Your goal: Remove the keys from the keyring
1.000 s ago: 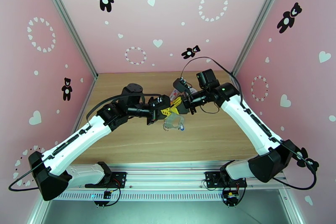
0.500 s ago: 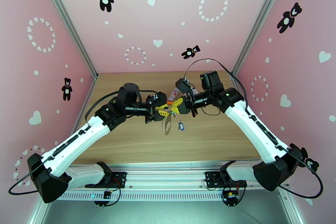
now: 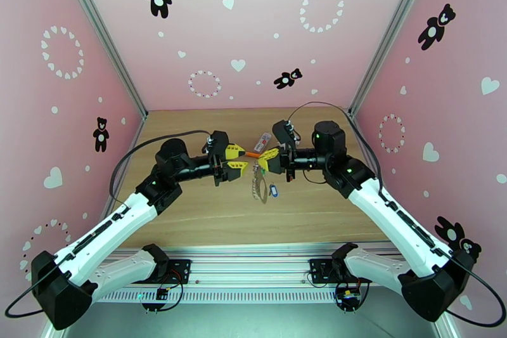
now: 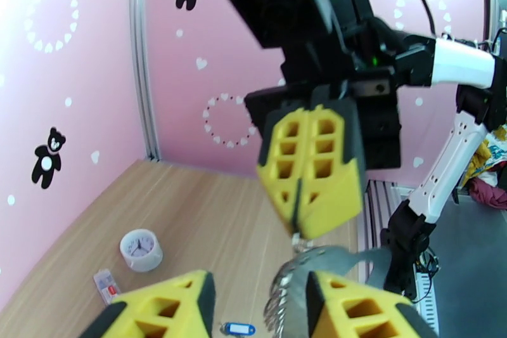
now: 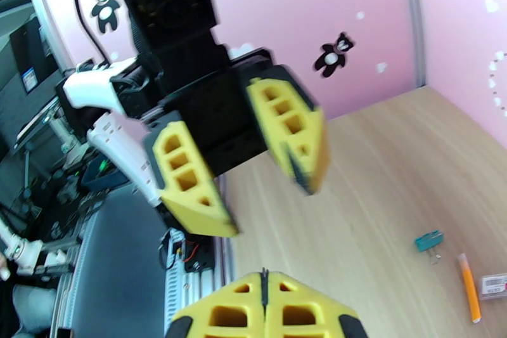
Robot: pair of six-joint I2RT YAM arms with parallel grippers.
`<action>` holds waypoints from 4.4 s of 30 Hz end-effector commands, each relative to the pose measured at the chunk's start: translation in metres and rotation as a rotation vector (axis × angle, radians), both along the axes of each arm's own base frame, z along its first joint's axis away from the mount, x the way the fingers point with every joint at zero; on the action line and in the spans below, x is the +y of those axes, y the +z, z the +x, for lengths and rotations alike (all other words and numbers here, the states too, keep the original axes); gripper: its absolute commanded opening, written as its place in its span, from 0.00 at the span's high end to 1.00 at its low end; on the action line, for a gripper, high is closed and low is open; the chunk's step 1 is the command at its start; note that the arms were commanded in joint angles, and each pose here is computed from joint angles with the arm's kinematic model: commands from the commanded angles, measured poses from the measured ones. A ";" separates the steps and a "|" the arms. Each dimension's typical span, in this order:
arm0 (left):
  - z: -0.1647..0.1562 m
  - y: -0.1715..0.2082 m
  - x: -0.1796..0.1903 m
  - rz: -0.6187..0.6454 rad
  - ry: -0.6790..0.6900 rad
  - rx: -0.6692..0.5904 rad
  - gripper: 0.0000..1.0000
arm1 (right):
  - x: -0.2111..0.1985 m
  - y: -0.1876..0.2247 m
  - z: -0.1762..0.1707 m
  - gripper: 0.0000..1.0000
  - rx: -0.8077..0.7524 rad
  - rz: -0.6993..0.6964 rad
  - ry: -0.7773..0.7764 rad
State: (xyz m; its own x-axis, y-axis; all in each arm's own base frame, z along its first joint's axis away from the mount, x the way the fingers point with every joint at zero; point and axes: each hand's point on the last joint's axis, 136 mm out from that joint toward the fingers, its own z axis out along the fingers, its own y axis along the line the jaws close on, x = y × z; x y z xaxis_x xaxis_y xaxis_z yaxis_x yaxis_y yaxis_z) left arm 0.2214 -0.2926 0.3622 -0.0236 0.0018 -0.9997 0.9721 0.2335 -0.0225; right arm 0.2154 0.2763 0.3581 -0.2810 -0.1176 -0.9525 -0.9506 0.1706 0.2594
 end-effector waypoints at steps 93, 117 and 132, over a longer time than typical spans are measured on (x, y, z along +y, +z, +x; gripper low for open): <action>-0.003 0.041 -0.036 -0.238 -0.211 0.017 0.82 | -0.004 0.068 -0.009 1.00 -0.213 0.227 -0.102; -0.008 0.048 -0.031 -0.176 -0.189 -0.077 1.00 | -0.012 0.060 -0.012 0.73 -0.114 0.126 -0.137; -0.011 0.059 -0.031 -0.161 -0.233 -0.131 1.00 | -0.022 0.060 -0.001 0.22 0.305 0.176 -0.111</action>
State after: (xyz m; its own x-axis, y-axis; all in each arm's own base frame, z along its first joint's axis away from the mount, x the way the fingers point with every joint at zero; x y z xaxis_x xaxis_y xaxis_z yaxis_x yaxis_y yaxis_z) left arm 0.2144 -0.3267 0.4068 0.0373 -0.1512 -0.9878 0.9993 0.0157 0.0354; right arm 0.2179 0.2521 0.4021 -0.4854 0.0644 -0.8719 -0.8381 0.2500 0.4850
